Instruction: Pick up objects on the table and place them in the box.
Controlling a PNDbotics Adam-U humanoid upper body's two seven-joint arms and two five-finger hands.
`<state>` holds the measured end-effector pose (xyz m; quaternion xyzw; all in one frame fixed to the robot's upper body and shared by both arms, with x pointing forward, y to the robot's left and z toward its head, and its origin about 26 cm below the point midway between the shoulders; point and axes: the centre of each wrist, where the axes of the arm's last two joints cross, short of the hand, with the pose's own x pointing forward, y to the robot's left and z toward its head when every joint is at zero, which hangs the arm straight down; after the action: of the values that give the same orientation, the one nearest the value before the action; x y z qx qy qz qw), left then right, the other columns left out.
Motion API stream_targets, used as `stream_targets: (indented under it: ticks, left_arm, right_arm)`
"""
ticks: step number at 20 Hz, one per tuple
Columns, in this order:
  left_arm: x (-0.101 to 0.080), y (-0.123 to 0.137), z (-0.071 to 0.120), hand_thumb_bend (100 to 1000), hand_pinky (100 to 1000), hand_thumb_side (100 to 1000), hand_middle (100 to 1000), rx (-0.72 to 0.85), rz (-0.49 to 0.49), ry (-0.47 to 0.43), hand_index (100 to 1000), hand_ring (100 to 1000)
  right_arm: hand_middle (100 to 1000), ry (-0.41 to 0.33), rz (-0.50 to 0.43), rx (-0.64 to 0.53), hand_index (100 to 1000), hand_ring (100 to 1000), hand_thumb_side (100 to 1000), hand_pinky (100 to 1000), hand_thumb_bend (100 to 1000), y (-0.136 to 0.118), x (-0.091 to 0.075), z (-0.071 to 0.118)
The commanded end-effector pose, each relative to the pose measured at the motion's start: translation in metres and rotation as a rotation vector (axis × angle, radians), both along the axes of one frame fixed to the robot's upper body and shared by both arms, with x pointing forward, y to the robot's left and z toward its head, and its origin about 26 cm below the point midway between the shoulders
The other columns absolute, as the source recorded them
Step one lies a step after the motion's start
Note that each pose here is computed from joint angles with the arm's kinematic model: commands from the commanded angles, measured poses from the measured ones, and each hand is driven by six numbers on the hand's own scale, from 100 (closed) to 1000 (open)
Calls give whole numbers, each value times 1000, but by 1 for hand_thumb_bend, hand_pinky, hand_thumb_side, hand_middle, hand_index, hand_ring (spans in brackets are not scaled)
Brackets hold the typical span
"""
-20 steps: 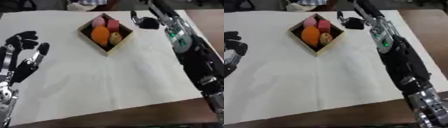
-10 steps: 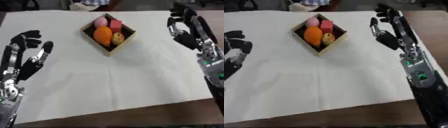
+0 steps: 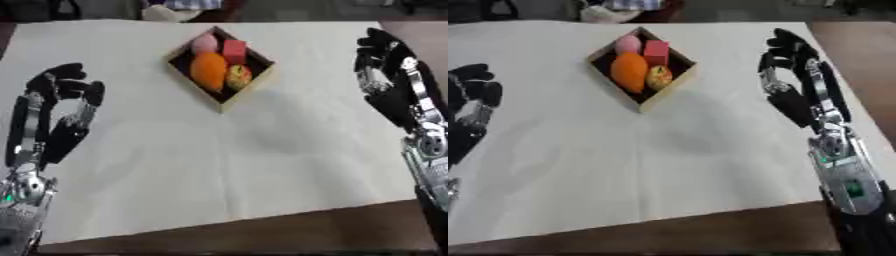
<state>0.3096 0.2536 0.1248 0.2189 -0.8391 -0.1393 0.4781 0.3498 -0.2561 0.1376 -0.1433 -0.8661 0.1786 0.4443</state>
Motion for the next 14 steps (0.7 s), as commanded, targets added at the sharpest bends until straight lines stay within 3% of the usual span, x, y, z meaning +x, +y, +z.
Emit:
stream_targets:
  ticks: [1, 14]
  left_arm:
    - [0, 0, 0, 501, 697, 752, 657, -15, -4, -16, 788, 668]
    - [2, -3, -9, 479, 693, 761, 653, -44, -9, -6, 786, 665]
  right_arm:
    - [794, -34, -8, 35, 911, 829, 584, 807, 100, -1, -4, 8]
    - [789, -11, -12, 77, 911, 825, 588, 805, 100, -2, -9, 1]
